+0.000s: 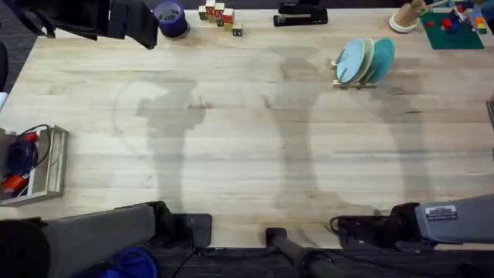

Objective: Pick up the plates from the table one by one and place each into a slot on the dish rack.

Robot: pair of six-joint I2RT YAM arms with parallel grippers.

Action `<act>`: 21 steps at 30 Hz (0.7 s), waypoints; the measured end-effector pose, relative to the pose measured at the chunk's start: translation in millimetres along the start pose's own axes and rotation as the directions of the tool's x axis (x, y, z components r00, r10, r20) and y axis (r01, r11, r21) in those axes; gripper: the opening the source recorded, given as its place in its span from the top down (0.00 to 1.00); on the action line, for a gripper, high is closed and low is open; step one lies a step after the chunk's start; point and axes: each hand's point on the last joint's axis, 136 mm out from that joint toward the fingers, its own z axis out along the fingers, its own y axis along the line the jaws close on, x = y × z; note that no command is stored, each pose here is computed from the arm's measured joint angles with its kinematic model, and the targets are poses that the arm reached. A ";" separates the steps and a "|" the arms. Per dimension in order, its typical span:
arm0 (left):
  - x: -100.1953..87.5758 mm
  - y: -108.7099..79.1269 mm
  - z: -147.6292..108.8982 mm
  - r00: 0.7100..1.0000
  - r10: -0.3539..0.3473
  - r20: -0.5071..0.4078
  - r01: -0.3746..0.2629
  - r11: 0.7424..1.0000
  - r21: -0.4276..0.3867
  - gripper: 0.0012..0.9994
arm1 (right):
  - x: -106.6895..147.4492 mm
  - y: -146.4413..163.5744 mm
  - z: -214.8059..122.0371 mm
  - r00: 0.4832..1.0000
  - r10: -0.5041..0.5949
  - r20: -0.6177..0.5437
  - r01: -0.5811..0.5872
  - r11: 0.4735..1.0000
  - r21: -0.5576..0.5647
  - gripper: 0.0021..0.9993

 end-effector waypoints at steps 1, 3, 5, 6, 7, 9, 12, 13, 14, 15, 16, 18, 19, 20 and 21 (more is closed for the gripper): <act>0.0 0.0 0.0 1.000 0.000 0.000 0.000 1.000 0.000 0.00 | -1.0 -0.1 -5.4 1.000 0.002 0.013 -0.002 1.000 -0.005 0.00; 0.0 0.0 0.0 1.000 0.000 0.000 0.000 1.000 0.000 0.00 | -2.9 1.2 -16.6 0.999 0.006 0.041 -0.005 1.000 -0.021 0.00; 0.0 0.0 0.0 1.000 0.000 0.000 0.000 1.000 0.000 0.00 | -4.9 4.3 -28.8 0.997 0.011 0.072 -0.007 0.999 -0.048 0.00; 0.0 0.0 0.0 1.000 0.000 0.000 0.000 1.000 0.000 0.00 | -5.7 6.4 -34.9 0.996 0.013 0.087 -0.007 0.998 -0.065 0.00; 0.0 0.0 0.0 1.000 0.000 0.000 0.000 1.000 0.000 0.00 | -6.5 9.0 -40.6 0.995 0.015 0.101 -0.007 0.996 -0.085 0.00; 0.0 0.0 0.0 1.000 0.000 0.000 0.000 1.000 0.000 0.00 | -8.0 16.2 -52.7 0.991 0.019 0.130 -0.001 0.991 -0.135 0.00; 0.0 0.0 0.0 1.000 0.000 0.000 0.000 1.000 0.000 0.00 | -9.2 26.2 -66.3 0.987 0.024 0.161 0.009 0.979 -0.201 0.01; 0.0 0.0 0.0 1.000 0.000 0.000 0.000 1.000 0.000 0.00 | -9.5 28.7 -70.0 0.985 0.025 0.169 0.012 0.976 -0.217 0.01; 0.0 0.0 0.0 1.000 0.000 0.000 0.000 1.000 0.000 0.00 | -9.3 30.9 -73.8 0.984 0.026 0.176 0.016 0.973 -0.232 0.01; 0.0 0.0 0.0 1.000 0.000 0.000 0.000 1.000 0.000 0.00 | -8.8 32.4 -77.2 0.983 0.027 0.181 0.018 0.970 -0.243 0.01; 0.0 0.0 0.0 1.000 0.000 0.000 0.000 1.000 0.000 0.00 | -8.1 33.3 -80.6 0.982 0.028 0.185 0.020 0.968 -0.250 0.00; 0.0 0.0 0.0 1.000 0.000 0.000 0.000 1.000 0.000 0.00 | -7.3 35.5 -88.6 0.979 0.030 0.200 0.024 0.964 -0.265 0.00; 0.0 0.0 0.0 1.000 0.000 0.000 0.000 1.000 0.000 0.00 | -7.1 36.6 -92.9 0.977 0.030 0.209 0.028 0.963 -0.269 0.01; 0.0 0.0 0.0 1.000 0.000 0.000 0.000 1.000 0.000 0.00 | -6.7 38.0 -97.1 0.976 0.028 0.218 0.033 0.961 -0.273 0.01; 0.0 0.0 0.0 1.000 0.000 0.000 0.000 1.000 0.000 0.00 | -6.3 40.8 -102.5 0.973 0.023 0.229 0.043 0.960 -0.278 0.01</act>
